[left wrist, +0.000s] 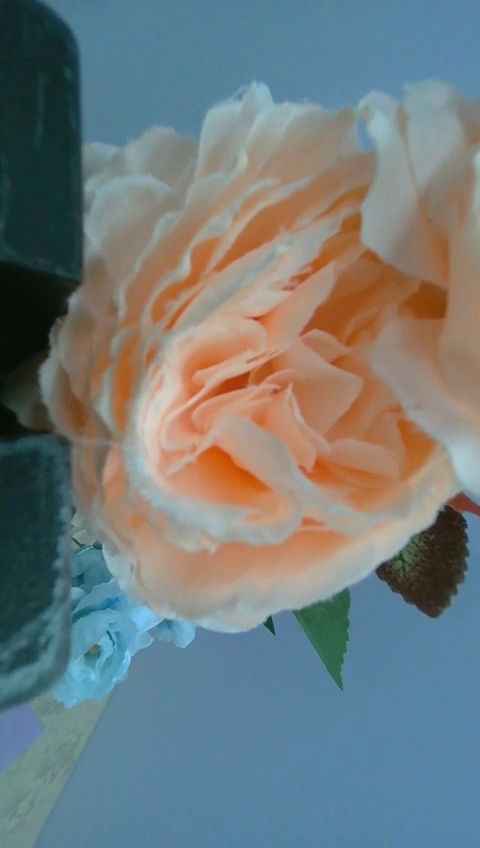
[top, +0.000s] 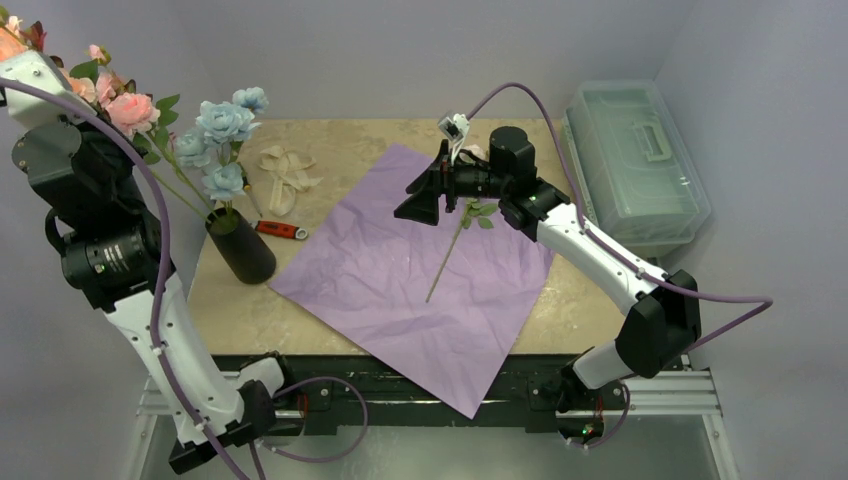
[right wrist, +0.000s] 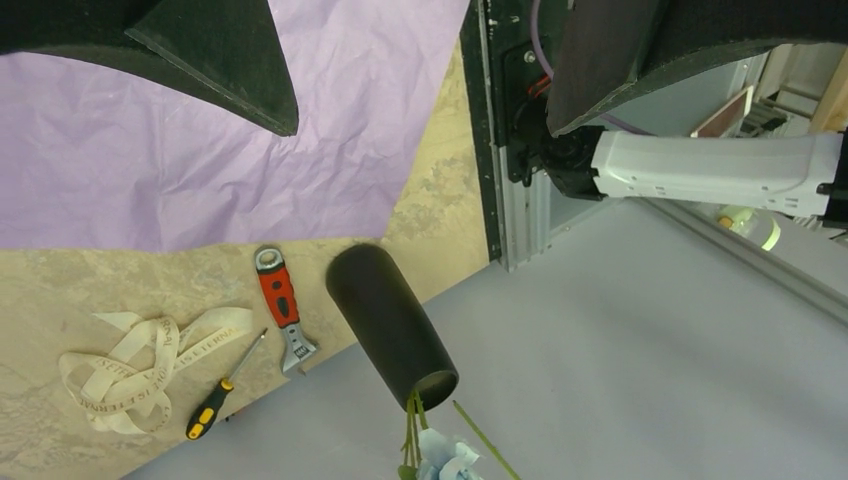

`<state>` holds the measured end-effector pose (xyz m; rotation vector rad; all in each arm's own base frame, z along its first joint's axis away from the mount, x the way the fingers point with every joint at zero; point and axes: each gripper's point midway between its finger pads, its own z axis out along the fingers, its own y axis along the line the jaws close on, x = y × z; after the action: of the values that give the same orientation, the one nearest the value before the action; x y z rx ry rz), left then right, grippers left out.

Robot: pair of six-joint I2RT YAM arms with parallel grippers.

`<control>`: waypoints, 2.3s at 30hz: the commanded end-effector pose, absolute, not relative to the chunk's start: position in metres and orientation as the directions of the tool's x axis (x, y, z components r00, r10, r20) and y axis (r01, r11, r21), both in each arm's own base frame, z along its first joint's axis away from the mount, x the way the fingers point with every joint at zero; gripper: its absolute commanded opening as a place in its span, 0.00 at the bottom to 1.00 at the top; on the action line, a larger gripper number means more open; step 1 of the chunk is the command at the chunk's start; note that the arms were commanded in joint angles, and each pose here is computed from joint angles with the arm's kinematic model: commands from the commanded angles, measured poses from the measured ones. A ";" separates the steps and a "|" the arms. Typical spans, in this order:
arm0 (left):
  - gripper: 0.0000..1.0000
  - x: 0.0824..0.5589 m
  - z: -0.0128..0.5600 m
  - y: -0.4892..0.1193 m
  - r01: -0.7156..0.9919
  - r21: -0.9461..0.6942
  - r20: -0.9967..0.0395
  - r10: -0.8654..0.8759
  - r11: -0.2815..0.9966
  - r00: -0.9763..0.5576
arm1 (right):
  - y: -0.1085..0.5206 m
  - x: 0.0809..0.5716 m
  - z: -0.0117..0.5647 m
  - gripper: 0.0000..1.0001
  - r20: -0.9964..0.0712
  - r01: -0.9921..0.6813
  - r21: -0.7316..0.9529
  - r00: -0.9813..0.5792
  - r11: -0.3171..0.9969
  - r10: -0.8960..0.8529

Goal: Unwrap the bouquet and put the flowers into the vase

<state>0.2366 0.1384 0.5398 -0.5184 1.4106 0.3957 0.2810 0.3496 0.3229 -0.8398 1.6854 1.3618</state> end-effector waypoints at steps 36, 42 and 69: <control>0.46 0.308 0.400 0.138 -0.428 -0.118 -0.958 -0.216 0.896 -0.188 | 0.332 0.262 0.300 0.98 -0.874 -0.861 0.469 -0.484 0.199 -0.033; 0.63 0.302 0.398 0.130 -0.409 -0.114 -0.940 -0.231 0.905 -0.250 | 0.324 0.274 0.292 0.98 -0.851 -0.824 0.500 -0.525 0.268 -0.027; 1.00 0.216 0.368 0.038 0.109 -0.001 -0.793 0.066 0.994 -0.606 | 0.279 0.323 0.226 0.94 -0.674 -0.512 0.601 -0.737 0.614 0.045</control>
<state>0.2195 0.0807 0.3879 -0.1275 2.1336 0.2037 0.3090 0.2909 0.2305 -0.4828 2.1311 1.1658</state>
